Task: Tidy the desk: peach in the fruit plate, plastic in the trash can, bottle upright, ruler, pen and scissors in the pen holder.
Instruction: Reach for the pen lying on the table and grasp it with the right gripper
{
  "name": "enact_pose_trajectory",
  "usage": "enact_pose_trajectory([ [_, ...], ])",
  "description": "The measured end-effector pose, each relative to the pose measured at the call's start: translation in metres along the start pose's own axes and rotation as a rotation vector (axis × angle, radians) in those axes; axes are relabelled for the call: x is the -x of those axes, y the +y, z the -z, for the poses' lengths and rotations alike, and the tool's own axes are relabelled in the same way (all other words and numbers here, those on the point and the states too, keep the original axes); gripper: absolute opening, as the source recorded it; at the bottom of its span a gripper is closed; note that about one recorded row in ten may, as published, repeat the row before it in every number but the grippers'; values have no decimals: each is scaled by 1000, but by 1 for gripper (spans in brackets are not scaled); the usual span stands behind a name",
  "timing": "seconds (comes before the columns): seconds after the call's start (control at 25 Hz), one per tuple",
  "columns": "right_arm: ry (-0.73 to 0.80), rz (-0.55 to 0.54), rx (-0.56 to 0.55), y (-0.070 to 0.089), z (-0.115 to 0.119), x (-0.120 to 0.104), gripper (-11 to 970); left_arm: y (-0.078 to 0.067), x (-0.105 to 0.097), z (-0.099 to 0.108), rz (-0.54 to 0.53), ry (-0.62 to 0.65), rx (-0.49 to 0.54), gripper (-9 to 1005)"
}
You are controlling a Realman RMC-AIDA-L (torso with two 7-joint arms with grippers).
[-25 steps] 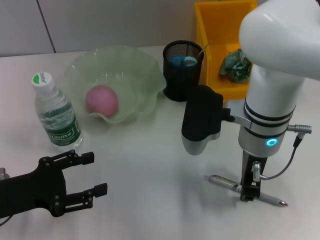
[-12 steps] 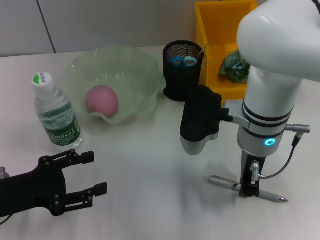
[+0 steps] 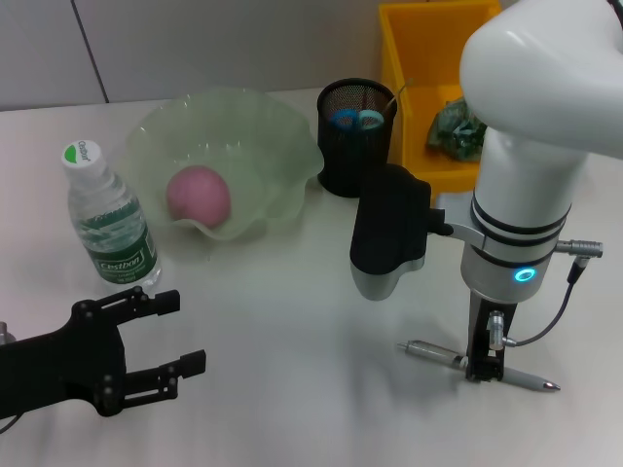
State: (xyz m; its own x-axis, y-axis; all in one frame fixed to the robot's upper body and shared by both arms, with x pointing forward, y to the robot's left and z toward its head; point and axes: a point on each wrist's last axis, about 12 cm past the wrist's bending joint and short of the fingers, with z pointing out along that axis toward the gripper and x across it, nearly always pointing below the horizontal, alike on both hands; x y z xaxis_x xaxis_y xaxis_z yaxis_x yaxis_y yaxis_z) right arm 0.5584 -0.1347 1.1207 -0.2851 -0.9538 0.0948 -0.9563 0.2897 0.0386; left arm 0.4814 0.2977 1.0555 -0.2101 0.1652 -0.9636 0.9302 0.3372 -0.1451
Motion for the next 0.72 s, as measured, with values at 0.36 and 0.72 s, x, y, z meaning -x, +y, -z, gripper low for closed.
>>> enact_pose_trajectory([
  [0.36,6,6,-2,1,0,0,175,0,0,0,1,3,-1,794],
  [0.72,9,7,0,1,1,1,177,0,0,0,-1,5,-2,793],
])
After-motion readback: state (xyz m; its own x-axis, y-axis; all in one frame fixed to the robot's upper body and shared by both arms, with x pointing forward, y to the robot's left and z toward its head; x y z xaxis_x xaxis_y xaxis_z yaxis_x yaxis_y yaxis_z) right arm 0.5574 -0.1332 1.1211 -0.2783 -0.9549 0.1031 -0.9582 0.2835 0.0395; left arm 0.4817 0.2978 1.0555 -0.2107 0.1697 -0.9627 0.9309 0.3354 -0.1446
